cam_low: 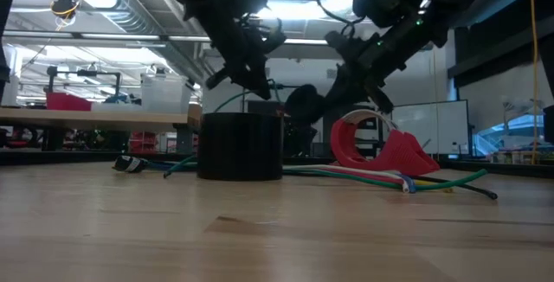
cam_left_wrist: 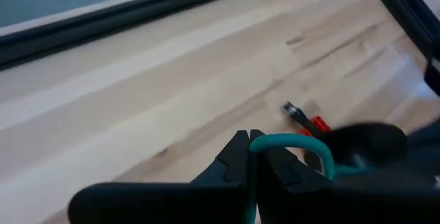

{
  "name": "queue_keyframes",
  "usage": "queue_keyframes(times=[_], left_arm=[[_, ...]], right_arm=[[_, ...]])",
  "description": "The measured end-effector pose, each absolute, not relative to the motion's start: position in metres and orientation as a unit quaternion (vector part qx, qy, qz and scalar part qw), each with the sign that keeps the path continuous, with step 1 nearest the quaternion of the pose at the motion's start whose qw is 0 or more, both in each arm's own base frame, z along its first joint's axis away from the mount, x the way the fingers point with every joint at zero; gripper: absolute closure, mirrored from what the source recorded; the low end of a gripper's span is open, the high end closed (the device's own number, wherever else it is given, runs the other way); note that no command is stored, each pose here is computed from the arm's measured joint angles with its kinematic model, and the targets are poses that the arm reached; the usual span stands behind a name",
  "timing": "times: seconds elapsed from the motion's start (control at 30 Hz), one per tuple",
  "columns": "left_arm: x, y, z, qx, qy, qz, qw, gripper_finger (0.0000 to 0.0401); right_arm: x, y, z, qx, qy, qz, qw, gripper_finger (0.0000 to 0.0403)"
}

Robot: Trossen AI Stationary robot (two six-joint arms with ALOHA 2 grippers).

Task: Coil cords
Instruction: Coil the green wire onto the black spool

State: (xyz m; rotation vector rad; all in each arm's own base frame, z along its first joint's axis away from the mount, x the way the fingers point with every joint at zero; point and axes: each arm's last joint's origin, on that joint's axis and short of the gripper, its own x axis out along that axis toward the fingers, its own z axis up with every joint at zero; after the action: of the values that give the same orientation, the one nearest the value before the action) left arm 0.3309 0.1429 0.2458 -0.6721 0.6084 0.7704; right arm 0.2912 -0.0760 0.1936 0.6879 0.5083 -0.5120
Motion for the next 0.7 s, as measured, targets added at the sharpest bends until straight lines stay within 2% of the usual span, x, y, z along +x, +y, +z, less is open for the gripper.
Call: queue_keyframes(times=[0.23,0.5,0.7], left_arm=[[0.327,0.154,0.246,-0.332,0.274,0.379,0.819,0.0401],[0.339,0.15,0.257,-0.338,0.205,0.357,0.846,0.0401],[0.346,0.137,0.259,-0.341,0.195,0.34,0.854,0.0401]], right_arm=[[0.296,-0.077,0.193,0.333,0.227,-0.233,0.885,0.04],[0.299,-0.08,0.19,0.318,0.214,-0.258,0.887,0.04],[0.299,-0.081,0.19,0.313,0.207,-0.27,0.887,0.04]])
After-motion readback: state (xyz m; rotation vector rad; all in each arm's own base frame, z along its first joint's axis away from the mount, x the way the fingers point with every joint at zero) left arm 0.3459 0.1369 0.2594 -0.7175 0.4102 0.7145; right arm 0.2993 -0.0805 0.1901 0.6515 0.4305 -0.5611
